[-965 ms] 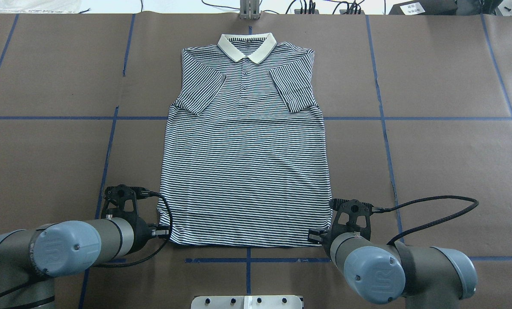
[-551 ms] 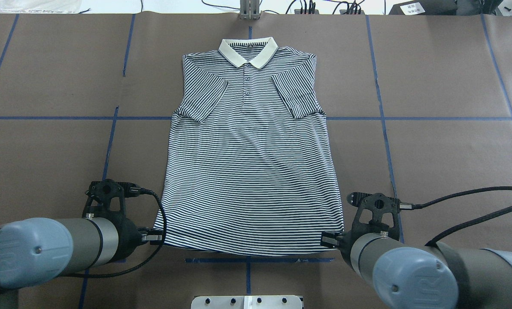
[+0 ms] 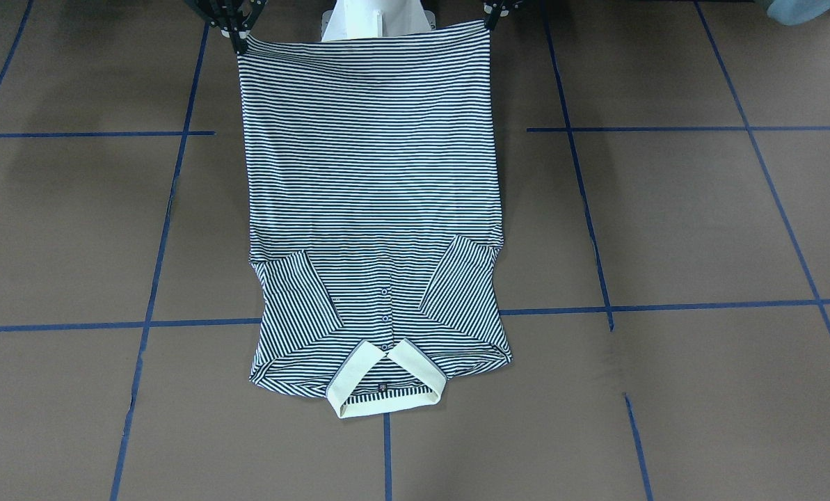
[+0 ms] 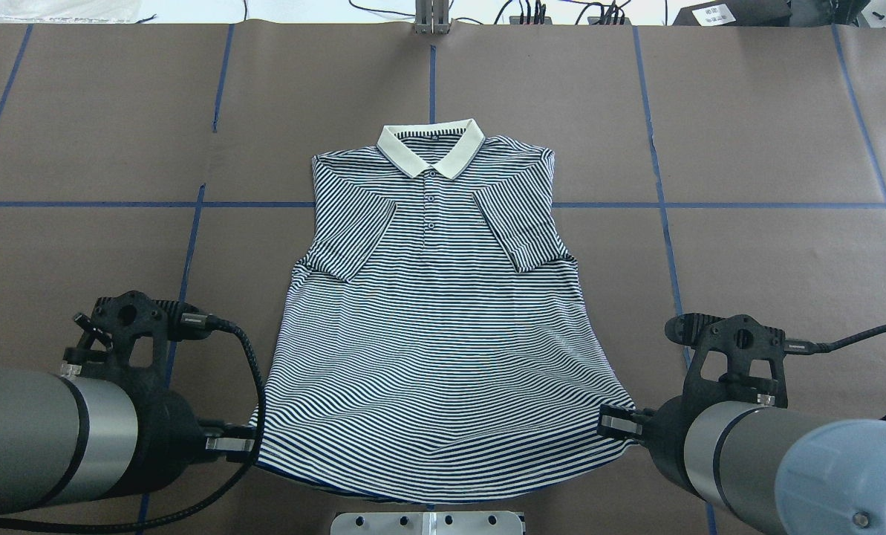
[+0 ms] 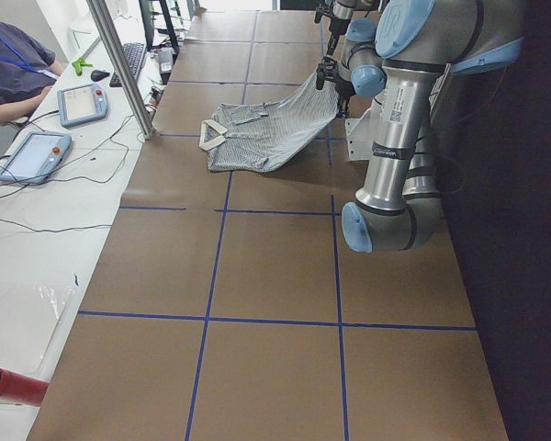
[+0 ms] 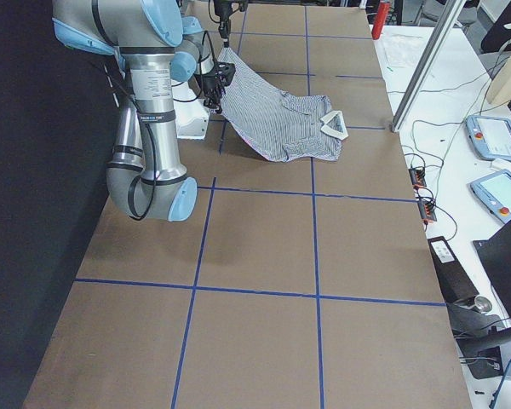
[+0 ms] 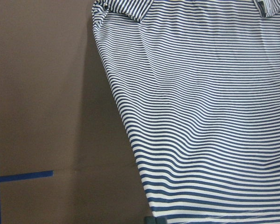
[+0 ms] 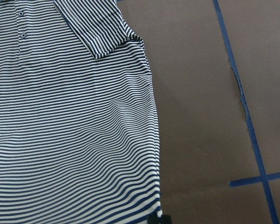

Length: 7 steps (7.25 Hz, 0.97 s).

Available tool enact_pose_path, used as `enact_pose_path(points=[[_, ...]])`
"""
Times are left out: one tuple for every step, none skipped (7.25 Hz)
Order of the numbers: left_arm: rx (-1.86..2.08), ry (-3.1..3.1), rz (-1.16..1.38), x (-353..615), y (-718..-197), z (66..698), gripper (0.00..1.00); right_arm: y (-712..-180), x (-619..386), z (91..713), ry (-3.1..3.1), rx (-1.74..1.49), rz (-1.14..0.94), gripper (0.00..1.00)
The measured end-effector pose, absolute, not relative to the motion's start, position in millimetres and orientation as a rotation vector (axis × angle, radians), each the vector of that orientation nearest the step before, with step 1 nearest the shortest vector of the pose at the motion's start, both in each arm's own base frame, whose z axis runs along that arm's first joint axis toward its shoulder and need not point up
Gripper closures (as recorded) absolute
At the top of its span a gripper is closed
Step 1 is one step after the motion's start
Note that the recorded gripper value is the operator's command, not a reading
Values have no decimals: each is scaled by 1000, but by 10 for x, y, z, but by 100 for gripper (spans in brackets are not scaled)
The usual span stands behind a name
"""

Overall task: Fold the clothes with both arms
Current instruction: 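Lift the hem with both grippers and fold it toward the collar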

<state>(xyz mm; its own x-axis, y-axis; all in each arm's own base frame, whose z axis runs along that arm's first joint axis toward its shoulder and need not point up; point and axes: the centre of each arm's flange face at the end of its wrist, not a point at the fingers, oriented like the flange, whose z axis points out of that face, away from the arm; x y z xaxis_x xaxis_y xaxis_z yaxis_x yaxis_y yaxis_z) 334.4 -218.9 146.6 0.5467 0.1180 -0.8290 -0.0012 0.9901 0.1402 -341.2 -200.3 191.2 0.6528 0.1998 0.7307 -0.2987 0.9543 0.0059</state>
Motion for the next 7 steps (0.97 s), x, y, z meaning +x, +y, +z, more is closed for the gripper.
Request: enact_pose_path(points=[[170, 981, 70, 3357, -2388, 1402, 100, -2175, -3434, 1861, -811, 140, 315, 100], [211, 960, 68, 3356, -2625, 1384, 100, -2446, -3487, 1830, -797, 152, 348, 100], [245, 937, 66, 3357, -2913, 1377, 100, -2727, -3515, 1816, -779, 164, 369, 100], [270, 916, 58, 3377, -3232, 1380, 100, -2981, -3502, 1832, -759, 178, 394, 100], [298, 895, 46, 3403, -3576, 1410, 100, -3268, -3500, 1853, -733, 193, 420, 100], [324, 877, 39, 3416, -3930, 1484, 100, -3592, -3551, 1857, -708, 202, 449, 100], [344, 857, 33, 3436, -4287, 1580, 100, -3931, -3660, 1874, -703, 212, 480, 100]])
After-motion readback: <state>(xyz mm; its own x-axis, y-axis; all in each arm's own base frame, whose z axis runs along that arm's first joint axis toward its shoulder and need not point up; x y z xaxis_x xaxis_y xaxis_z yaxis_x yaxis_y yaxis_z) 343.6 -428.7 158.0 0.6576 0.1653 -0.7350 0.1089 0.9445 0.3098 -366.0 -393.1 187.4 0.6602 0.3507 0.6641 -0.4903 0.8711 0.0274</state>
